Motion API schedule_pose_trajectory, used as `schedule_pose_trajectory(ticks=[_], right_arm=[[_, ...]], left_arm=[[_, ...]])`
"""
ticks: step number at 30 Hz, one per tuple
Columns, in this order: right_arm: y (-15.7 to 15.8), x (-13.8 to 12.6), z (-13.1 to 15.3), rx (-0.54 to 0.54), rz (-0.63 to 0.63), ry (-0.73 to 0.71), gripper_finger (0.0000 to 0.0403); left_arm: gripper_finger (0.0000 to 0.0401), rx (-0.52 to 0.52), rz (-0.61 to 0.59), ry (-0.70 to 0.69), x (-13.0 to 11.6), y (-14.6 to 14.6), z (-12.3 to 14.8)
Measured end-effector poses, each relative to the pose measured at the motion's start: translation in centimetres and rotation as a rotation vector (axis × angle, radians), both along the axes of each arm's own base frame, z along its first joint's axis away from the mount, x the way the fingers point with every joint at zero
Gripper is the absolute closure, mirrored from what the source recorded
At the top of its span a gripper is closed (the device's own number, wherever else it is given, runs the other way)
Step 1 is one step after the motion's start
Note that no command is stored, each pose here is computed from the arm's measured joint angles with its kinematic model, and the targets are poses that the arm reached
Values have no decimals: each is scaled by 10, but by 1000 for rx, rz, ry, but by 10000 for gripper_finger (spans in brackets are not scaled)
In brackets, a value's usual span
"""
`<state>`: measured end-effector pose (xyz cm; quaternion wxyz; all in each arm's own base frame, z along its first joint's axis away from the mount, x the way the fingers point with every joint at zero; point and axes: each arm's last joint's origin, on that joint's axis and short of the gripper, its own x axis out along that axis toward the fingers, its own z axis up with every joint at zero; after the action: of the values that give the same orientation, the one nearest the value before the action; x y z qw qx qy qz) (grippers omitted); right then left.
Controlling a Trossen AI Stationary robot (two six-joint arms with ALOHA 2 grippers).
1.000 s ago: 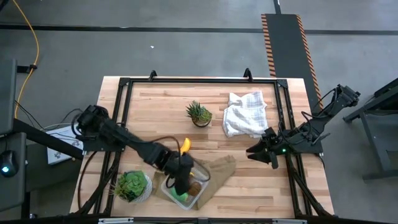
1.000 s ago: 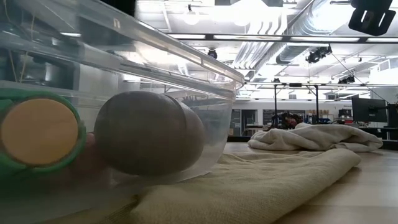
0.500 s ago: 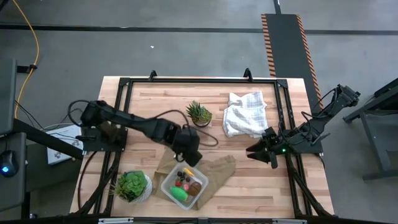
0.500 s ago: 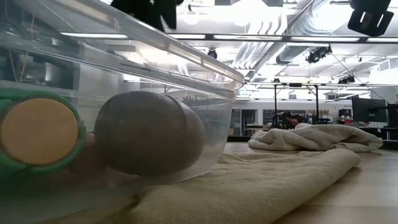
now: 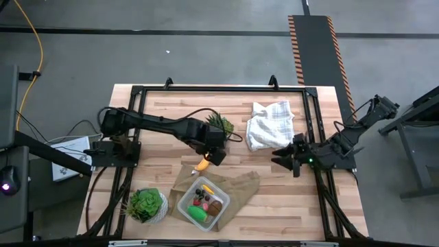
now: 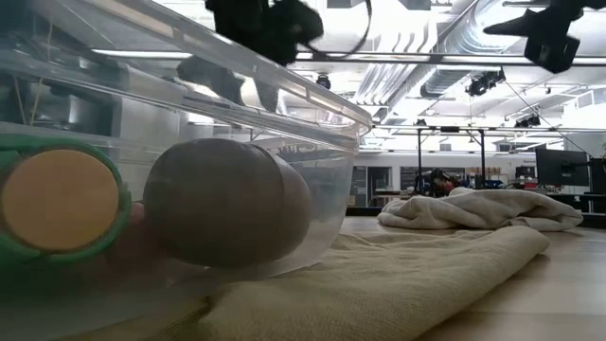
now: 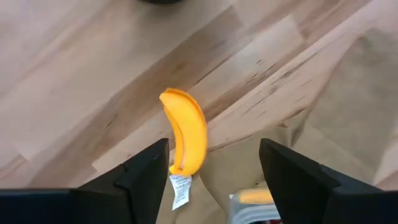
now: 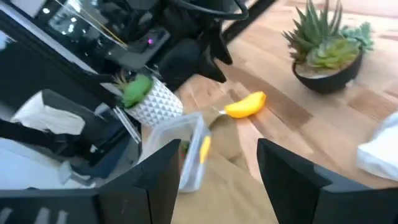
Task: Pick and placing Produce into tupperware
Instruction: Put the banana into the container
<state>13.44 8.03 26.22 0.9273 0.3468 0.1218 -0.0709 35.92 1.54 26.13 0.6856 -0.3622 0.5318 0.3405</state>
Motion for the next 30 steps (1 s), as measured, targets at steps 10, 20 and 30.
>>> schedule_pose_trajectory(ticks=[10,20,30], right_arm=[[-30,-17,5,-1,226,60,201],[-51,-53,6,6,312,48,201],[-60,-73,1,-1,308,55,201]], left_arm=[[151,-92,38,104,10,6,-30],[157,-80,91,109,10,7,-31],[119,-110,142,193,5,5,-64]])
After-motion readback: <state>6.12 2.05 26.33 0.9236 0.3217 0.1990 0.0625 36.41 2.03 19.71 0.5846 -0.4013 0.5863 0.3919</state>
